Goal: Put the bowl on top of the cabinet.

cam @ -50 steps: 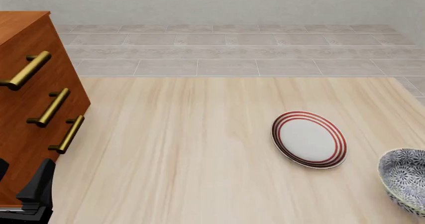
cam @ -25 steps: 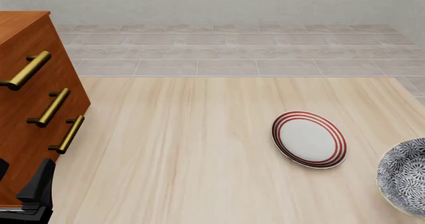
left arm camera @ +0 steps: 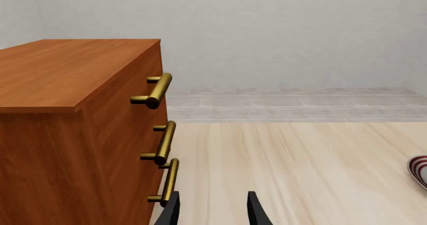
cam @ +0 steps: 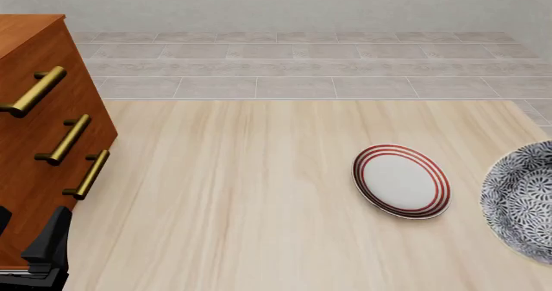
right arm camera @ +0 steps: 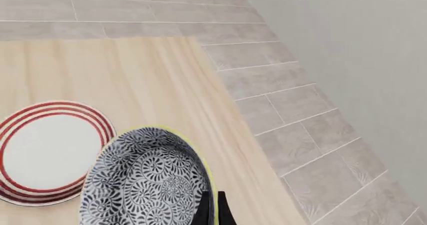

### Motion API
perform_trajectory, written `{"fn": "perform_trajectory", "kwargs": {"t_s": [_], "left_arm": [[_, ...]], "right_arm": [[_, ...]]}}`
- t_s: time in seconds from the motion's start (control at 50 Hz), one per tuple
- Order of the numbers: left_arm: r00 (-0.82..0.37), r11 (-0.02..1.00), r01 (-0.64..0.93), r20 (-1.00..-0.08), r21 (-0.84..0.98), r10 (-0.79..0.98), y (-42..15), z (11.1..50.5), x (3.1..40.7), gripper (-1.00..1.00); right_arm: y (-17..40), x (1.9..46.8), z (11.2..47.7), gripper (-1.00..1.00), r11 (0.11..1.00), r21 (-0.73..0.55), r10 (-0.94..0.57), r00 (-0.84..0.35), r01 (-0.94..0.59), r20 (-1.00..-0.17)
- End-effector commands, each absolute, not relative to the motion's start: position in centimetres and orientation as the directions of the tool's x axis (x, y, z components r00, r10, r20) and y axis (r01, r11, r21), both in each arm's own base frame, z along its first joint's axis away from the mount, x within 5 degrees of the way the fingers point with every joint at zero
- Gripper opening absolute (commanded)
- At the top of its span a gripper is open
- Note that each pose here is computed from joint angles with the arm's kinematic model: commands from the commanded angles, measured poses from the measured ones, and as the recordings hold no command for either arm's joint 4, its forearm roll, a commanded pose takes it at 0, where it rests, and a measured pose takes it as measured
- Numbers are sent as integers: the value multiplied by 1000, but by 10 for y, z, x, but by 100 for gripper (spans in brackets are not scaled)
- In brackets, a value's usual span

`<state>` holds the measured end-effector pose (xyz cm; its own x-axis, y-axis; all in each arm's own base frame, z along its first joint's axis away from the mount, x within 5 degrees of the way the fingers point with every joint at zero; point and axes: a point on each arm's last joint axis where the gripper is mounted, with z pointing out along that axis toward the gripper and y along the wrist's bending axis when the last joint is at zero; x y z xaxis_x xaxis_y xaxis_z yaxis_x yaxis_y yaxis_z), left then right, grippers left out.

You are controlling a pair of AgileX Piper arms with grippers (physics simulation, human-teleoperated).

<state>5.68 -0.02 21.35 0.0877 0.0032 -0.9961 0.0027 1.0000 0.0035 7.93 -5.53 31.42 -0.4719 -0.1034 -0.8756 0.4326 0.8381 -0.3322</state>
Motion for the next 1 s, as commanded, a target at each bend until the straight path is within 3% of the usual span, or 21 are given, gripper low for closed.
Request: {"fn": "perform_trajectory", "kwargs": {"t_s": [0.02,0.48,1.0], "left_arm": [[87,1000,1,-996,4,4,0,214,57,100],[87,1000,1,-996,4,4,0,214,57,100],[87,1000,1,-996,4,4,0,214,57,100]], "right_arm": [[-38,67,335,-100,870,-292,-136,-376,397,-916],[-18,55,357,-100,931,-232,-190,-170,280,-967],[-13,84,363,-100,963,-231,-225,-60,140,-973]]}}
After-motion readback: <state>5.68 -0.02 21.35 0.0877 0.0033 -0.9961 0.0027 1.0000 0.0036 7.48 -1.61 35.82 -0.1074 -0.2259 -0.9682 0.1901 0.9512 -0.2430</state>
